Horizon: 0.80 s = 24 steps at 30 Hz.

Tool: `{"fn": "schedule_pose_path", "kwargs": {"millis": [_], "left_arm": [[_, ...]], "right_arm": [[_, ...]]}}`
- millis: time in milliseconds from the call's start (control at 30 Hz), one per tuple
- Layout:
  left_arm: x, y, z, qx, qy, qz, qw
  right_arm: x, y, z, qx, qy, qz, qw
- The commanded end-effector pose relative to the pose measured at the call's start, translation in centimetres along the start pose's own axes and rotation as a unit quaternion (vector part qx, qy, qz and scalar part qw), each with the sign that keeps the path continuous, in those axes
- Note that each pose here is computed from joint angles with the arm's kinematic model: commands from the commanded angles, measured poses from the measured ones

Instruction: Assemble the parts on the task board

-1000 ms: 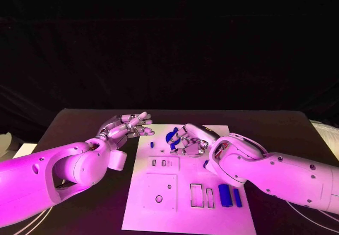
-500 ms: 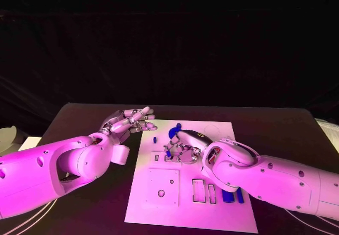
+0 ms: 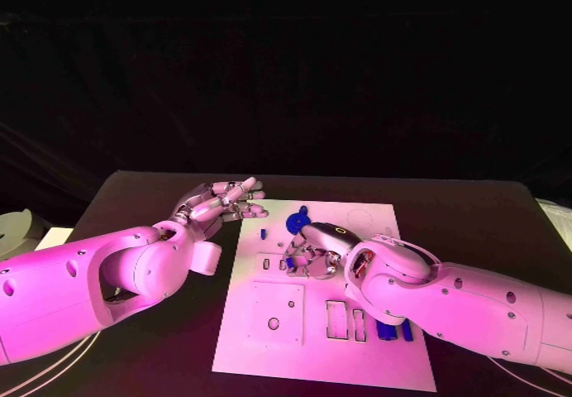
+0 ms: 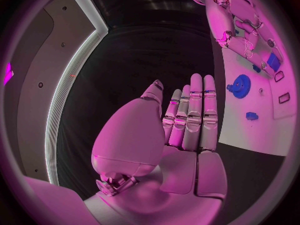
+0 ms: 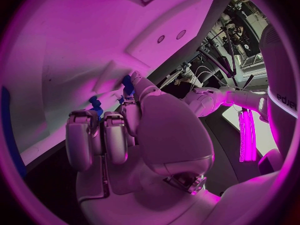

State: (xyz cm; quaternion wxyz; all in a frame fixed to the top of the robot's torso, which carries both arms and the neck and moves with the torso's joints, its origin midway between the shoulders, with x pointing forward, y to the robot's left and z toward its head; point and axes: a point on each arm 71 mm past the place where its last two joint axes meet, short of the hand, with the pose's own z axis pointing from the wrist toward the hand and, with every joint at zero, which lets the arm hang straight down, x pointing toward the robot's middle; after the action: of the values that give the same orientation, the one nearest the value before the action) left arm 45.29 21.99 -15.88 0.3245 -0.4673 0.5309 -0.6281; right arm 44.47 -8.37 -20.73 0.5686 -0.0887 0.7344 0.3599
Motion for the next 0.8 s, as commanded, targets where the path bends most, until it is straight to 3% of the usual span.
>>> {"fn": "schedule_pose_path", "kwargs": {"millis": [33, 800], "left_arm": [[0.30, -0.12, 0.01, 0.006, 0.011, -0.006, 1.000], [0.36, -0.09, 0.00, 0.004, 0.012, -0.006, 1.000]], "right_arm": [[0.26, -0.25, -0.02, 0.010, 0.013, -0.026, 1.000], [0.51, -0.53, 0.09, 0.030, 0.031, -0.050, 0.998]]}}
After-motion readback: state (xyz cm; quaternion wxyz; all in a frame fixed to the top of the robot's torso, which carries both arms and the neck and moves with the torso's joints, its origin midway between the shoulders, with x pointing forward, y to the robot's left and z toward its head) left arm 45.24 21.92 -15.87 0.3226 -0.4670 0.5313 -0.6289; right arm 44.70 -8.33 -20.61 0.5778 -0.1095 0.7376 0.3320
